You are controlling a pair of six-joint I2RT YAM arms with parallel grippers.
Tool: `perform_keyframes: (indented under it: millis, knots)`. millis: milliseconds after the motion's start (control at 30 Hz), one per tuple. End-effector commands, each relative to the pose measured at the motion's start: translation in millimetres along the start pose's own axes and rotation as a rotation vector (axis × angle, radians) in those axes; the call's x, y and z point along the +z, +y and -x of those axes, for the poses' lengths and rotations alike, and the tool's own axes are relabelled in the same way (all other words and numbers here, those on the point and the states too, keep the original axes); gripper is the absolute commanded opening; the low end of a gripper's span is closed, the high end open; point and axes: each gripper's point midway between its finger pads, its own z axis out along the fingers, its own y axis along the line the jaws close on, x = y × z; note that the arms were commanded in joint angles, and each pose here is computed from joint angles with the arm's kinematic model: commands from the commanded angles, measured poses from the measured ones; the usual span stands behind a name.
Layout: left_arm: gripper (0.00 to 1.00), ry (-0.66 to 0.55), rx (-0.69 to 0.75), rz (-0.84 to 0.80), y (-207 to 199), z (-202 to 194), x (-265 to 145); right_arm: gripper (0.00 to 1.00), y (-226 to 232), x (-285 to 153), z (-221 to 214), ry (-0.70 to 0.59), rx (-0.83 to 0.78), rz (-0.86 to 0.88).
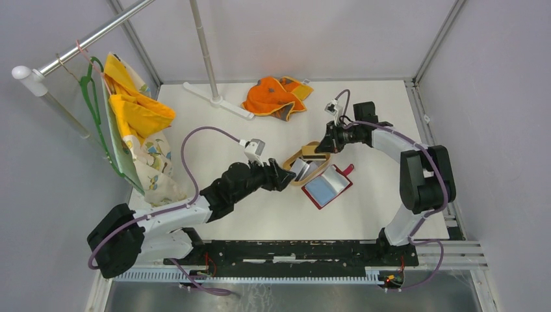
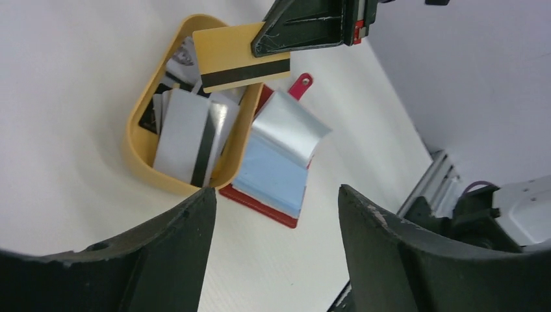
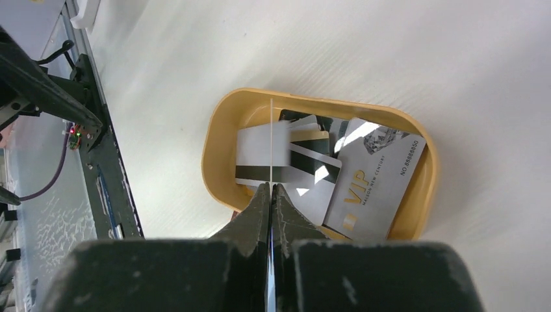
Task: Put the credit cards into the card holder
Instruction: Pick up the credit card from the storage box.
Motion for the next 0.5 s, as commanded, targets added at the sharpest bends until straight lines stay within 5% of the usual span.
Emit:
perform_keyframes:
  millis: [0, 467]
  knots:
    - [0.76, -0.194, -0.124, -0.271, -56, 47, -14, 0.0, 16, -22, 19, -0.074, -0.109, 0.011]
    - [0.82, -0.398, -0.119, -0.488, -80, 70, -34, 0.0, 129, -82, 56, -0.376, -0.231, 0.291]
